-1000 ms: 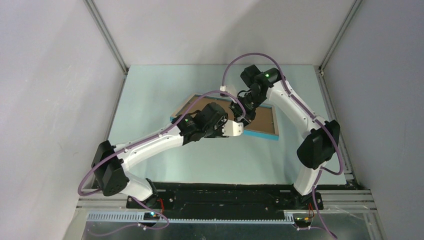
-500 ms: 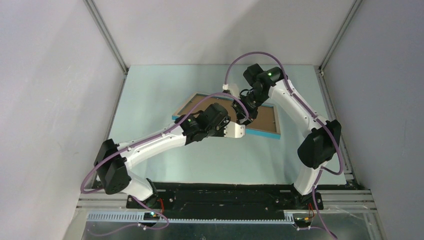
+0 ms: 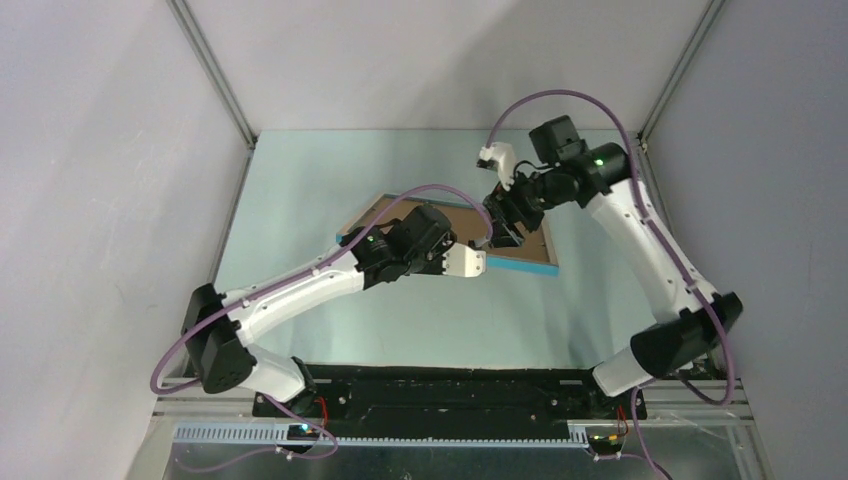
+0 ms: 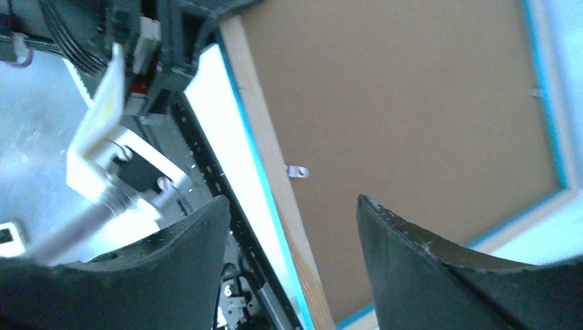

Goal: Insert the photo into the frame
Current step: Turn over the photo frame at the center of the board.

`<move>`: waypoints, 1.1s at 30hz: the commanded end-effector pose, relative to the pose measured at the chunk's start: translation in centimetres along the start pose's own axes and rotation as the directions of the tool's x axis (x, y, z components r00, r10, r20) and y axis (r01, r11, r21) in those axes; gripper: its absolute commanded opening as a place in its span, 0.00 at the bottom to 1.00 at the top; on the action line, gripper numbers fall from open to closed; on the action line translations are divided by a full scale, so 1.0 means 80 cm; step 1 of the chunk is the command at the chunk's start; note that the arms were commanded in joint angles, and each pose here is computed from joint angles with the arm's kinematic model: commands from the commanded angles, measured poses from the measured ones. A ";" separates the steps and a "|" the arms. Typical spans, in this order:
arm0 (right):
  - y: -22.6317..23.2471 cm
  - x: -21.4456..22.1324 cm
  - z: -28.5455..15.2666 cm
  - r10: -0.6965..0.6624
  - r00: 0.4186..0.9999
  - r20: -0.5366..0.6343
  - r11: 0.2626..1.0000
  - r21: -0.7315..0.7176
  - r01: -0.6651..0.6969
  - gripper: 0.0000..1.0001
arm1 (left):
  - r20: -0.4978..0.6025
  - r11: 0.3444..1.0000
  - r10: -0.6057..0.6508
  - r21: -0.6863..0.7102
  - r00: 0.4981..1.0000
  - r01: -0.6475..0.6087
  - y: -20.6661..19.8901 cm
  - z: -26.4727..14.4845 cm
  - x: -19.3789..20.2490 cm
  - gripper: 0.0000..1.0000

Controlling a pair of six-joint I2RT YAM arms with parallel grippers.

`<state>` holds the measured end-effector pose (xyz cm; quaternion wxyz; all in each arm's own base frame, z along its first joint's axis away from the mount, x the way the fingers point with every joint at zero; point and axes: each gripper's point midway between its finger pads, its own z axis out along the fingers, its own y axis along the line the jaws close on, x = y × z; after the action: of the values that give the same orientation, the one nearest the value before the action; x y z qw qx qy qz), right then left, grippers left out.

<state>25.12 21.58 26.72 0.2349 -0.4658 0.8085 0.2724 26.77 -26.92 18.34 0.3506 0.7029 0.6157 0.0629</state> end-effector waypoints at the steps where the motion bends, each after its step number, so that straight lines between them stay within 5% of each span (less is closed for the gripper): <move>1: -0.011 -0.021 -0.046 -0.050 0.989 0.139 0.984 0.176 0.025 0.76 | 0.119 0.994 -0.066 -0.074 0.991 0.076 0.034 -0.063 -0.027 0.00; 8: 0.000 -0.013 -0.080 -0.196 0.959 0.205 0.933 0.342 0.117 0.99 | 0.154 0.990 -0.053 -0.118 0.987 0.071 0.052 -0.107 -0.030 0.00; 24: 0.029 -0.010 -0.057 -0.454 0.890 0.028 0.819 0.408 0.405 0.95 | 0.207 0.992 0.005 -0.121 0.978 0.021 0.054 -0.154 -0.032 0.00; 33: 0.043 -0.021 -0.043 -0.523 0.851 0.039 0.798 0.374 0.473 0.91 | 0.253 0.996 0.020 -0.086 0.967 0.002 0.053 -0.172 -0.040 0.00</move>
<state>22.00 21.14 30.04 0.4092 -0.5842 0.6954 0.0875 22.28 -23.34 26.12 0.3698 0.7088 0.6005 0.0164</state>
